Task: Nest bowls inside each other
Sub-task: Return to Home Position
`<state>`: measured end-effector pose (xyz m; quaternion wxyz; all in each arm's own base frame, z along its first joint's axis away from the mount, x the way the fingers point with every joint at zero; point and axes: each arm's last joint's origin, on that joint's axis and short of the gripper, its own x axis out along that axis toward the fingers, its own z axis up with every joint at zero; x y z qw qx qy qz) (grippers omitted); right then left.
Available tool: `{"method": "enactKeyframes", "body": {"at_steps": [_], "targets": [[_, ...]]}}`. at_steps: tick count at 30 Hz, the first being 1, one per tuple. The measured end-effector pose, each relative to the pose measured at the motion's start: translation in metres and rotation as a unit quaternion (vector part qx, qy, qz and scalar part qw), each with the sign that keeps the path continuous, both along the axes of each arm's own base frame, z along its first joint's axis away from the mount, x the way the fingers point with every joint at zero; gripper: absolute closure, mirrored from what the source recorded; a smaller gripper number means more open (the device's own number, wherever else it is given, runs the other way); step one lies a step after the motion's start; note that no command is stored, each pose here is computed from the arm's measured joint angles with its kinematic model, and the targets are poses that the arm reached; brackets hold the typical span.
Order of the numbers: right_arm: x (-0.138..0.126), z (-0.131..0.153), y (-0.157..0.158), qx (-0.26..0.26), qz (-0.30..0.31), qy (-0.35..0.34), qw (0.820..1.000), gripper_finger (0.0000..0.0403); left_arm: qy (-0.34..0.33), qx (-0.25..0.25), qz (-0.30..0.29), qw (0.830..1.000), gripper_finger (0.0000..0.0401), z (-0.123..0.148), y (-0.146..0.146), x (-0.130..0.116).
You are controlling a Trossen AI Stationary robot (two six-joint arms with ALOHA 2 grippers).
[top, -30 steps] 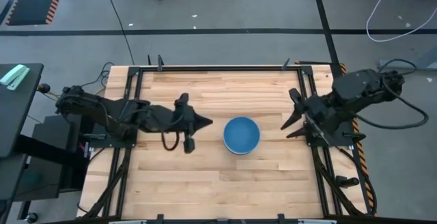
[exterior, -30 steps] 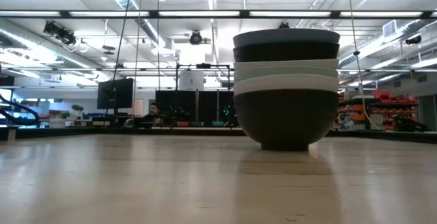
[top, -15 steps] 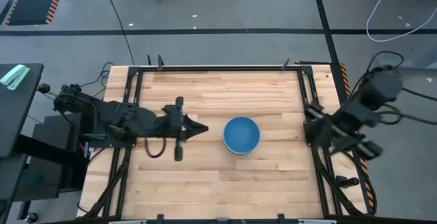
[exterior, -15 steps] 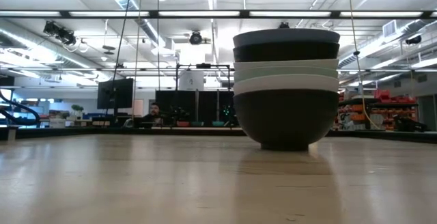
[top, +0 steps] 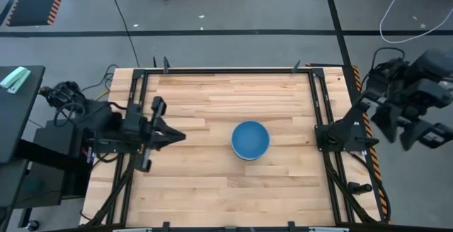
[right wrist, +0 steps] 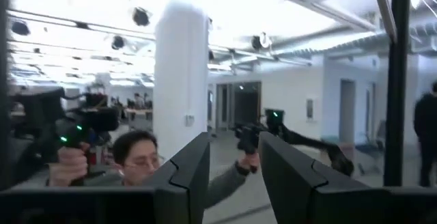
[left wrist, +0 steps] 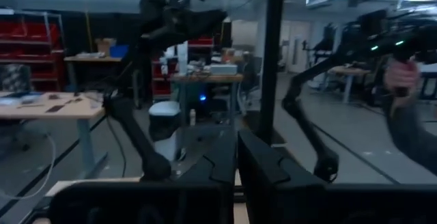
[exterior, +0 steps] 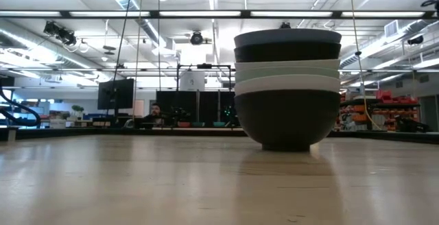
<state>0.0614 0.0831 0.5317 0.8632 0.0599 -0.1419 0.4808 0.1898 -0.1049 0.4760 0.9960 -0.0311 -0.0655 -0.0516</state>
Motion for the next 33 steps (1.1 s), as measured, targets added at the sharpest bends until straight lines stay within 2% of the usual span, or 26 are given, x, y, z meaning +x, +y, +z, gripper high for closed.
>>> {"method": "enactKeyframes", "body": {"at_steps": [6,14,16,22,33], "targets": [[-0.015,-0.010,-0.015,0.010,0.017,-0.004,1.000,0.0269,0.014,0.008,-0.009,1.000,0.0369,0.001,0.002,-0.017],[-0.041,-0.041,-0.050,0.062,0.024,-0.022,0.998,0.0269,0.030,-0.041,0.056,0.997,0.0380,-0.013,0.019,-0.042],[-0.042,-0.057,-0.052,0.053,0.022,-0.006,0.998,0.0269,0.035,-0.049,0.059,0.996,0.0382,-0.021,0.022,-0.045],[-0.051,-0.084,-0.066,0.108,0.016,-0.019,0.994,0.0269,0.031,-0.076,0.082,0.993,0.0378,-0.052,0.032,-0.057],[-0.039,-0.135,-0.049,0.115,0.026,0.011,0.993,0.0269,-0.002,-0.126,0.070,0.990,0.0372,-0.127,0.045,-0.076]]}}
